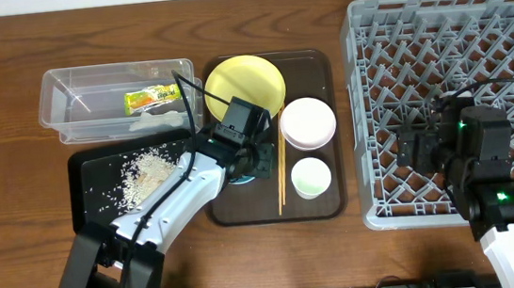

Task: Sort waste into correct bins and load items into the dishwasher rack
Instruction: 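Return the light-blue plate to the brown tray with the left gripper, then grasp the white cup with the left gripper and lift it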

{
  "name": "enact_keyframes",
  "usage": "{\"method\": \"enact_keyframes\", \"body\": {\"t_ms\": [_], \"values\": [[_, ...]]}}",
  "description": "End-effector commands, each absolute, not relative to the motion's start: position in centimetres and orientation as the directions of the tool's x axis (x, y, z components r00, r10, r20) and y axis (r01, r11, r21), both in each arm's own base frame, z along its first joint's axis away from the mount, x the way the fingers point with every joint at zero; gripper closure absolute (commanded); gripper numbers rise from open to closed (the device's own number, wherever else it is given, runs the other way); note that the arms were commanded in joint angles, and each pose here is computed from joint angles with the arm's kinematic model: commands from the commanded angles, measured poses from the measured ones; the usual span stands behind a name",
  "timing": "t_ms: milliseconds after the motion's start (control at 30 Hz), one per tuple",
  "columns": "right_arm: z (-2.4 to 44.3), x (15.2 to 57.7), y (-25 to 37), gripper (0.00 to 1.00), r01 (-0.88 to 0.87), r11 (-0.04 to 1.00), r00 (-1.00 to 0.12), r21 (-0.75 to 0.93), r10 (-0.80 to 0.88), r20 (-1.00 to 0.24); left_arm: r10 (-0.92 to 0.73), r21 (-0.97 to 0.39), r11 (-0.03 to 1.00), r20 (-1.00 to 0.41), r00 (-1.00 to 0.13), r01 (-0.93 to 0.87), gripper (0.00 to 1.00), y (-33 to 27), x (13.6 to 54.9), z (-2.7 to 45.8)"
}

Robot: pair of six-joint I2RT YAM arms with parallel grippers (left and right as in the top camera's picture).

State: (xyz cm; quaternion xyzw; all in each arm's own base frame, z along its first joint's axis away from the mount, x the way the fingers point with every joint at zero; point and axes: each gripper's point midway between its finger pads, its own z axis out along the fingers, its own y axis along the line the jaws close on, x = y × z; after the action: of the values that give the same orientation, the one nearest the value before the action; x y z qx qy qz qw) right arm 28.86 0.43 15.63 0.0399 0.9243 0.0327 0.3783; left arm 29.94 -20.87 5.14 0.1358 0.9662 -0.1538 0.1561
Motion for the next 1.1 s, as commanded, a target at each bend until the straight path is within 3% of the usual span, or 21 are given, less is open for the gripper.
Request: {"method": "enact_keyframes", "body": {"t_ms": [0,100,333,467,867,967,1067], "values": [[16.4,29.2,0.2,0.01,0.059,0.994,-0.696,0.096,0.109,-0.709,0.201,-0.244,0.922,-0.365,-0.909,0.302,0.67,-20.9,30.6,5.8],[16.4,29.2,0.2,0.01,0.059,0.994,-0.696,0.095,0.110,-0.709,0.197,-0.256,0.915,-0.386,-0.901,0.310,0.57,-21.1,30.6,6.8],[16.4,29.2,0.2,0.01,0.059,0.994,-0.696,0.096,0.110,-0.710,0.164,-0.329,0.867,-0.519,-0.839,0.373,0.53,-22.2,30.7,13.8],[16.4,29.2,0.2,0.01,0.059,0.994,-0.696,0.096,0.110,-0.709,0.138,-0.355,0.856,-0.543,-0.829,0.375,0.53,-22.7,30.1,15.5],[16.4,29.1,0.2,0.01,0.059,0.994,-0.699,0.096,0.110,-0.707,0.280,-0.335,0.855,-0.343,-0.897,0.395,0.53,-26.6,26.5,7.8],[16.4,29.1,0.2,0.01,0.059,0.994,-0.699,0.096,0.110,-0.706,0.295,-0.325,0.863,-0.298,-0.908,0.387,0.62,-26.7,26.0,6.1],[16.4,29.1,0.2,0.01,0.059,0.994,-0.699,0.096,0.110,-0.706,0.294,-0.317,0.868,-0.290,-0.911,0.381,0.89,-26.6,26.1,5.7]]}}
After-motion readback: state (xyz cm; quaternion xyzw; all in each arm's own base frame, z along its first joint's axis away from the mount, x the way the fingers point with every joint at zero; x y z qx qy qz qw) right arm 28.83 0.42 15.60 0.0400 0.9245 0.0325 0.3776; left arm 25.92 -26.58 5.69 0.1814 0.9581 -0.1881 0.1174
